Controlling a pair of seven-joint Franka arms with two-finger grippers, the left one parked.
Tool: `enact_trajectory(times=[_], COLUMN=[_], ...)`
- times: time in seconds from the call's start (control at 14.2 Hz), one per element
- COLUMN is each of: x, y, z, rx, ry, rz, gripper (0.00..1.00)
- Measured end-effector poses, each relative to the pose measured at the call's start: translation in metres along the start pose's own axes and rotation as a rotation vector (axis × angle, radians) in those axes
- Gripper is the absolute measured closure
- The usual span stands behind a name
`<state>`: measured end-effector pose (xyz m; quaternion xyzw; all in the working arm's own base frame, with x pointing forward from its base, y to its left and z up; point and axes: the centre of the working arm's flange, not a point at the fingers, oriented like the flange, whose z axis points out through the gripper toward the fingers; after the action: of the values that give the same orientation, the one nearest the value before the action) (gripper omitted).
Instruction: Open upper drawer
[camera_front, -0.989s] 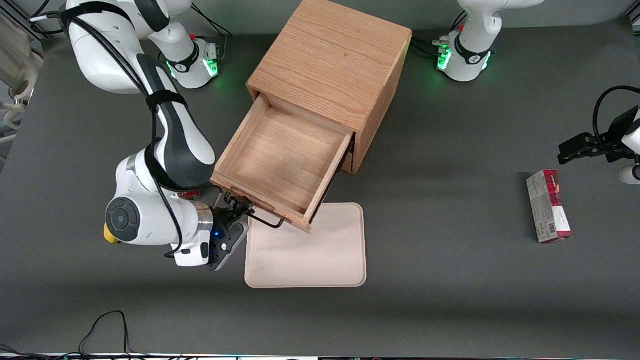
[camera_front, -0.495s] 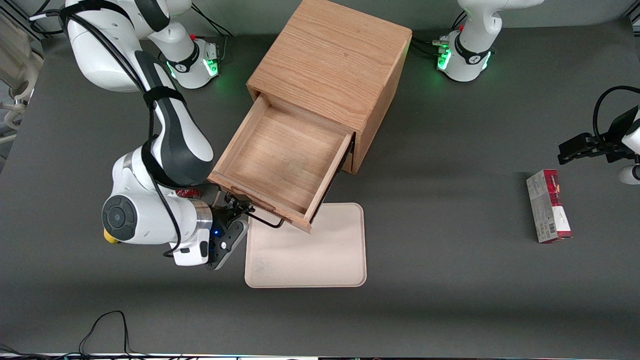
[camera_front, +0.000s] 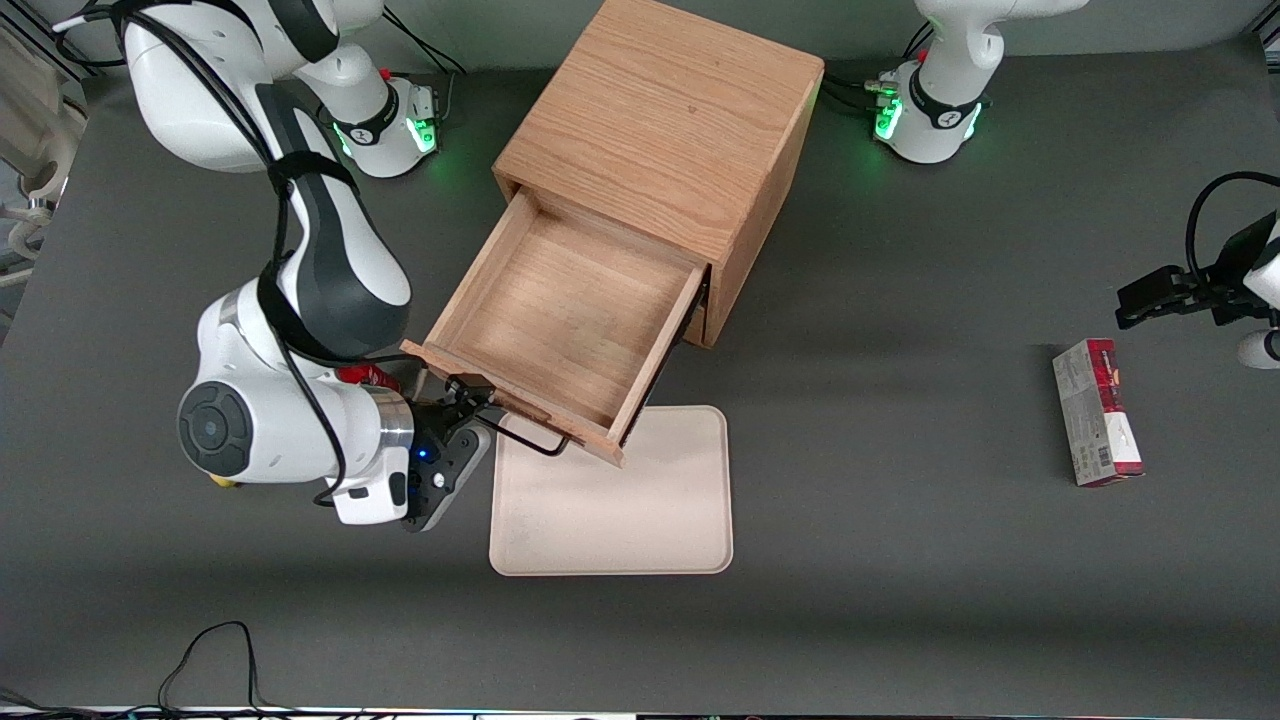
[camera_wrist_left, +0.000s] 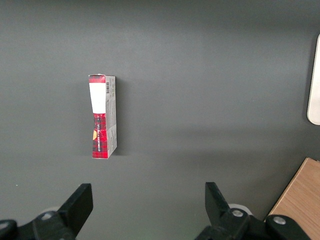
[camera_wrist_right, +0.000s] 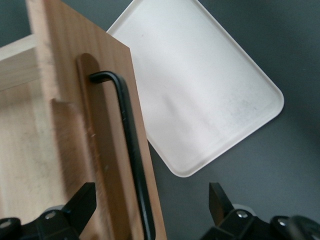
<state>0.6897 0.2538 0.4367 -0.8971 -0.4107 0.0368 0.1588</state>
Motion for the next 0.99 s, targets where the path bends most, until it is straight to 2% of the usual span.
enact_trajectory(times=[0.07,0.35,0.57,0.64,0.78,0.99], x=[-0.006,-0.054,-0.098,-0.112,-0.139,-0.173], y=[-0.001,-0.003,-0.003,-0.005,-0.013,-0.016], z=[-0.017,-0.072,-0.089,-0.093,-0.098,-0.104], rx=[-0.021,-0.139,-0.182,-0.197,-0.214,-0.224], ry=[-0.001,-0.095,-0.136,-0.139,-0.119,-0.089], rz=[0.002,0.064,0.208,0.244,0.334,0.567], gripper=[0.00,0.00,0.00,0.00,0.00,0.00])
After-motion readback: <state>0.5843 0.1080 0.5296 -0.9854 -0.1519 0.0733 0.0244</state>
